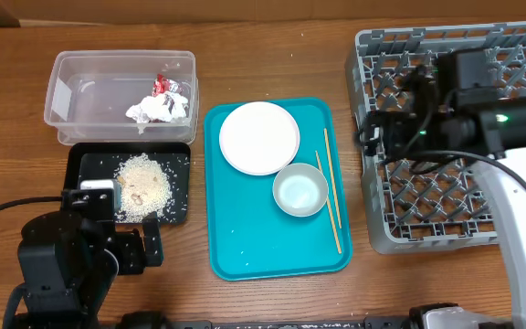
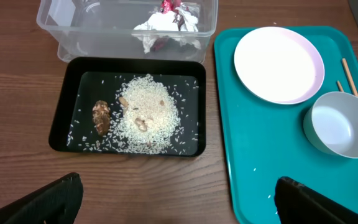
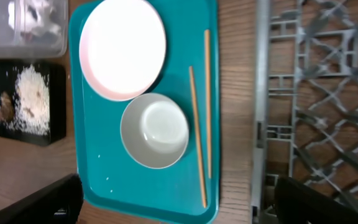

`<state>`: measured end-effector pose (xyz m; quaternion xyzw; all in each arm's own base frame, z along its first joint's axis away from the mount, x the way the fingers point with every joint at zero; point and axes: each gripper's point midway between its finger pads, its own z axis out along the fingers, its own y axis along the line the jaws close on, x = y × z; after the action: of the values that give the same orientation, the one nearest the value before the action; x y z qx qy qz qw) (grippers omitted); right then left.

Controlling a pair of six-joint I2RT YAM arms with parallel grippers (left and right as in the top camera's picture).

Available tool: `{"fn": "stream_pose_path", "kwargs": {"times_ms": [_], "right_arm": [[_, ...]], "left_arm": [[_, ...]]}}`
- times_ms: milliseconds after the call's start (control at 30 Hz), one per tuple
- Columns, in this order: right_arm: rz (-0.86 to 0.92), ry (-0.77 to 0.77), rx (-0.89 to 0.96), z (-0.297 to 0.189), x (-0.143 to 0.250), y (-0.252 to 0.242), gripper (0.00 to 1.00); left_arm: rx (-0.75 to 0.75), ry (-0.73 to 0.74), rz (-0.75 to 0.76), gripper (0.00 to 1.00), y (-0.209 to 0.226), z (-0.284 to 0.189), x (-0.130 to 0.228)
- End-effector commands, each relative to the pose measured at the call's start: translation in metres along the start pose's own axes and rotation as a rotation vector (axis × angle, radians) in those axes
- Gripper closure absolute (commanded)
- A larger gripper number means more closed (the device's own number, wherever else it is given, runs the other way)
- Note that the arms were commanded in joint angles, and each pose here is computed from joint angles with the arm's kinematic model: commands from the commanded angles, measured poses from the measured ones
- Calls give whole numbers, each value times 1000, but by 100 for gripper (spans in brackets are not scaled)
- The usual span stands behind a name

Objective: Sort waste into correct bins and load items into the dishwasher
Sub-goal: 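Withdraw left gripper and move right gripper toward the white bowl, then grasp the white bowl rim with right gripper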

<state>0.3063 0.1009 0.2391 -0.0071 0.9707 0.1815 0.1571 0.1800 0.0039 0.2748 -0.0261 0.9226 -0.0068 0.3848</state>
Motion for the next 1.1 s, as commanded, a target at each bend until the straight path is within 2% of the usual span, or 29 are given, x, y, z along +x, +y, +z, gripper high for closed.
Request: {"fn": "stream_pose_path", "kwargs": {"times_ms": [0,267,533,1067], "right_arm": [[-28,48,-6,20,0,12,0],[-71,163,-10,64,9,32,0],[-52,266,17,94,19,28,0],[-54,309,30,118,20,26,0]], "left_arm": [[-5,22,25,0,1,7,0],[17,149,-39,0,4,43,1],[-9,156,-219,0,28,47,0],[-16,158,-218,0,29,47,1]]}}
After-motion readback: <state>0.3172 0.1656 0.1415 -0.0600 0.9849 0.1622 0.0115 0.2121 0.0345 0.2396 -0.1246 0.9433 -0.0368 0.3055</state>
